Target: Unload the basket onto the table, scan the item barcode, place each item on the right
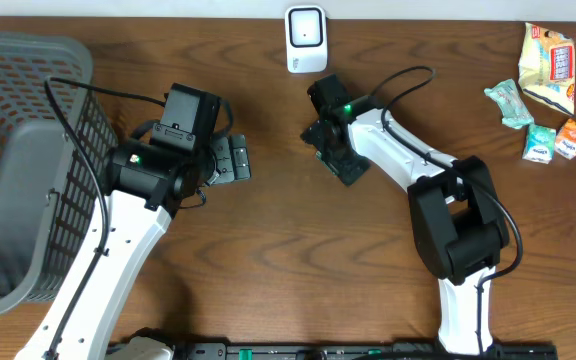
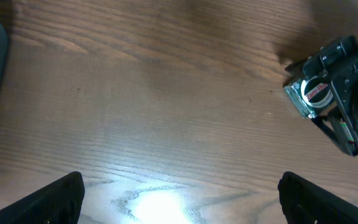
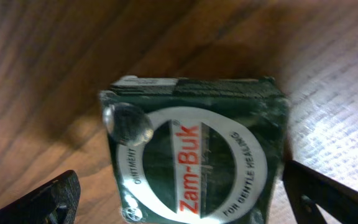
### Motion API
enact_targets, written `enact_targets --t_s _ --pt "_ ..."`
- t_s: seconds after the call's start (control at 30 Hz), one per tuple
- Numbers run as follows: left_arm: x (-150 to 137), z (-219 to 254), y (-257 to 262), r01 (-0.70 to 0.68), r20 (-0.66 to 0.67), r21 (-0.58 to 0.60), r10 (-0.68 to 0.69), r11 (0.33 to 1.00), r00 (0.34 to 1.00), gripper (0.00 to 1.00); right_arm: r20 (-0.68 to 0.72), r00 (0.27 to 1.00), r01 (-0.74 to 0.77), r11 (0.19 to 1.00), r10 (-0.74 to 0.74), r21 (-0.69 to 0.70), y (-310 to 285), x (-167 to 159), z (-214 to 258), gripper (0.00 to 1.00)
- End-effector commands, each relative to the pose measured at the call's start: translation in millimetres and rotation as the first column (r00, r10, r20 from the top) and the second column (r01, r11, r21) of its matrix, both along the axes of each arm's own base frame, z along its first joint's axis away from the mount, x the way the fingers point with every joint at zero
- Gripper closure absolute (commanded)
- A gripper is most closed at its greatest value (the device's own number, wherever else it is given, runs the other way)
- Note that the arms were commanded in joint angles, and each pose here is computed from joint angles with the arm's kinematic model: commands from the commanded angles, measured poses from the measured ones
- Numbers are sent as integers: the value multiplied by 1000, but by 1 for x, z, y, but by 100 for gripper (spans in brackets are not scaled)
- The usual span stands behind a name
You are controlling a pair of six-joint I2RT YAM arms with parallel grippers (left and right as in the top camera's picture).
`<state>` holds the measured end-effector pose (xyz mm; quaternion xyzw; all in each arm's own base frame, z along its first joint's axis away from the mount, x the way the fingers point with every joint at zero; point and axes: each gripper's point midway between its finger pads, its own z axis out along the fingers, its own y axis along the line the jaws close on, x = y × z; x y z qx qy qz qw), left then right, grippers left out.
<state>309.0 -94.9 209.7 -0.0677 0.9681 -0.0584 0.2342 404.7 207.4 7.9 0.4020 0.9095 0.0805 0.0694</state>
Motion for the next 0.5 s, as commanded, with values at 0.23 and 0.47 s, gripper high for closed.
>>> enact_targets --t_s 0.23,0.47 --pt "1 6 -3 12 15 -8 -12 1000 1000 2 -15 916 -400 914 400 -72 -4 -11 -17 20" --pt "1 6 -3 12 15 -8 -11 1000 1000 2 13 772 -634 772 635 -42 9 -12 -10 31"
